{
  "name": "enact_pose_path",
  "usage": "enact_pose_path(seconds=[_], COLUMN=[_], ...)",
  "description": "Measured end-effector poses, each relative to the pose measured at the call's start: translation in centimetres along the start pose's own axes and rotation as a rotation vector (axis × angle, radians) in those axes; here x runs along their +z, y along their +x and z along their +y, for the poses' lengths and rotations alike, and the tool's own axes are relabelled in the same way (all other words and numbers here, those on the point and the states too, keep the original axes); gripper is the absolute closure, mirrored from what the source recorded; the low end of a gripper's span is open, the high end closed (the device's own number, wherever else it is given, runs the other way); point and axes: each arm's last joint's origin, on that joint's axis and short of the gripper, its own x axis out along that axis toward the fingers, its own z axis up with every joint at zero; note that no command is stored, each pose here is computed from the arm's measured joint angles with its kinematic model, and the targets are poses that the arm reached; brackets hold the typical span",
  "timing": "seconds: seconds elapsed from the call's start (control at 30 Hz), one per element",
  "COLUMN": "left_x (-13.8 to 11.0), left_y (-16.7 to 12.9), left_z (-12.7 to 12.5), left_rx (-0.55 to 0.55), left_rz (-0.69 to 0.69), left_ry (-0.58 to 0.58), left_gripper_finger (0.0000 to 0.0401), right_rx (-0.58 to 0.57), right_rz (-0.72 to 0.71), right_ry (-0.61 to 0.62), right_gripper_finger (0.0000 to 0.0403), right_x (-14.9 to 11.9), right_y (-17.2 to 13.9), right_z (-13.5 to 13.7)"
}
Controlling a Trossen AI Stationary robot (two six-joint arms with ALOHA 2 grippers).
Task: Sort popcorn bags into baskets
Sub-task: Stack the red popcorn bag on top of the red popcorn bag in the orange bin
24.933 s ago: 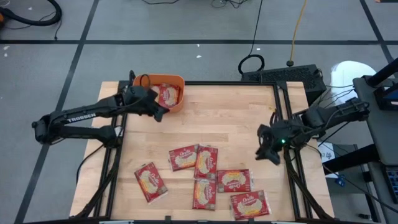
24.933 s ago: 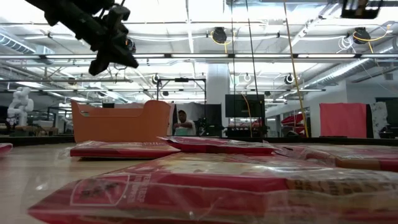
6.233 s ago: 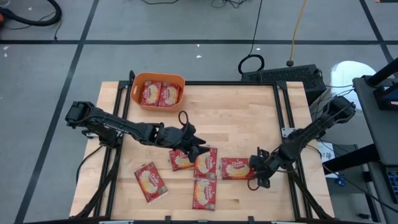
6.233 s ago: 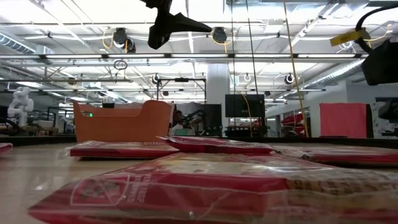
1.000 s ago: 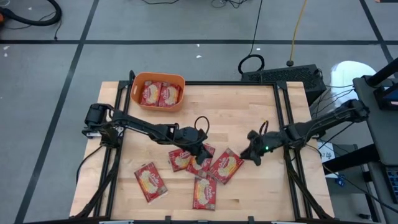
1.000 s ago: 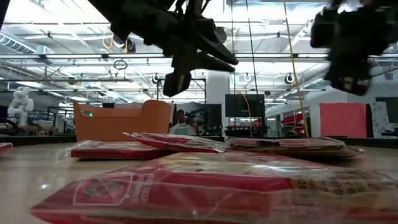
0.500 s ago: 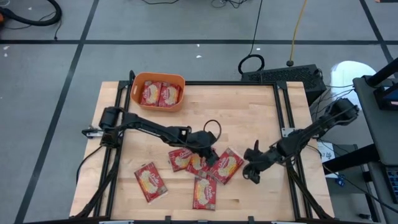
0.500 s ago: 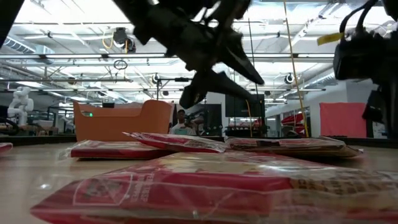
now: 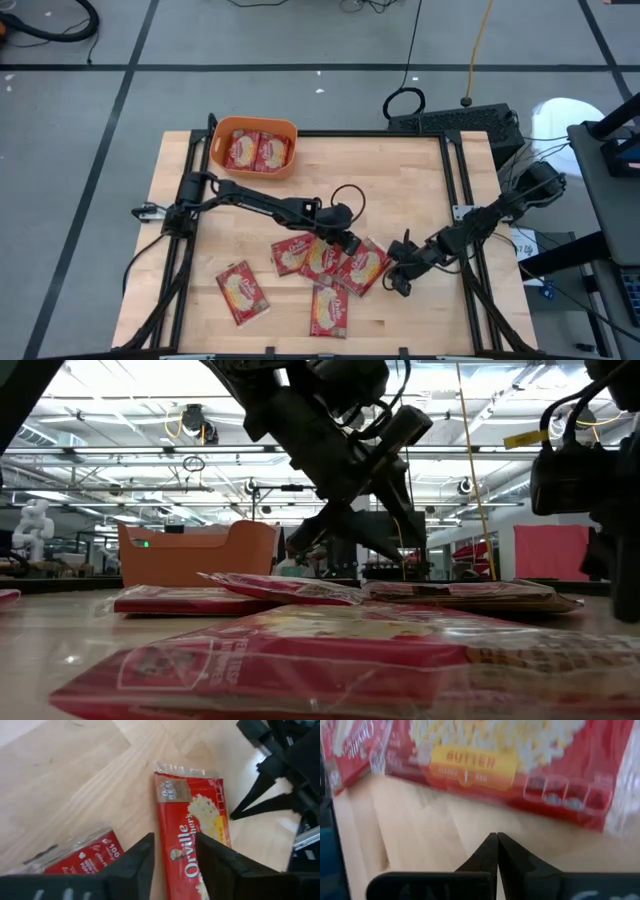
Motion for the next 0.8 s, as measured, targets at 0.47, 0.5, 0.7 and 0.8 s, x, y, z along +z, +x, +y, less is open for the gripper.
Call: enact_pose_path(seconds=[0.47,0.5,0.7,0.8], left_x=[0.3,0.3,-0.3,-0.4], left_y=[0.7,0.7,1.2,2.0], left_z=[1.0,0.7,1.1,1.3], left_rx=[0.026,0.000,0.039,0.008], left_rz=[0.012,0.004,0.033,0.055], left_ry=[-0.168,-0.162,-0.161,-0.147], left_gripper_finger=[0.0099,0.0098,0.0110,0.0130], right_rx=[-0.044,-0.047,-0.053,-0.060], right_rz=[-0.129,-0.130,-0.137,-0.141], right_ry=[-0.032,-0.027,-0.010,-0.018], right_gripper_finger=[0.0400,0.0400,0.0400,0.0400], right_x=[1.4,1.5,1.9,2.2], right_y=[0.1,0.1,0.2,0.2], right_z=[-0.5,-0.6,-0.9,-1.0])
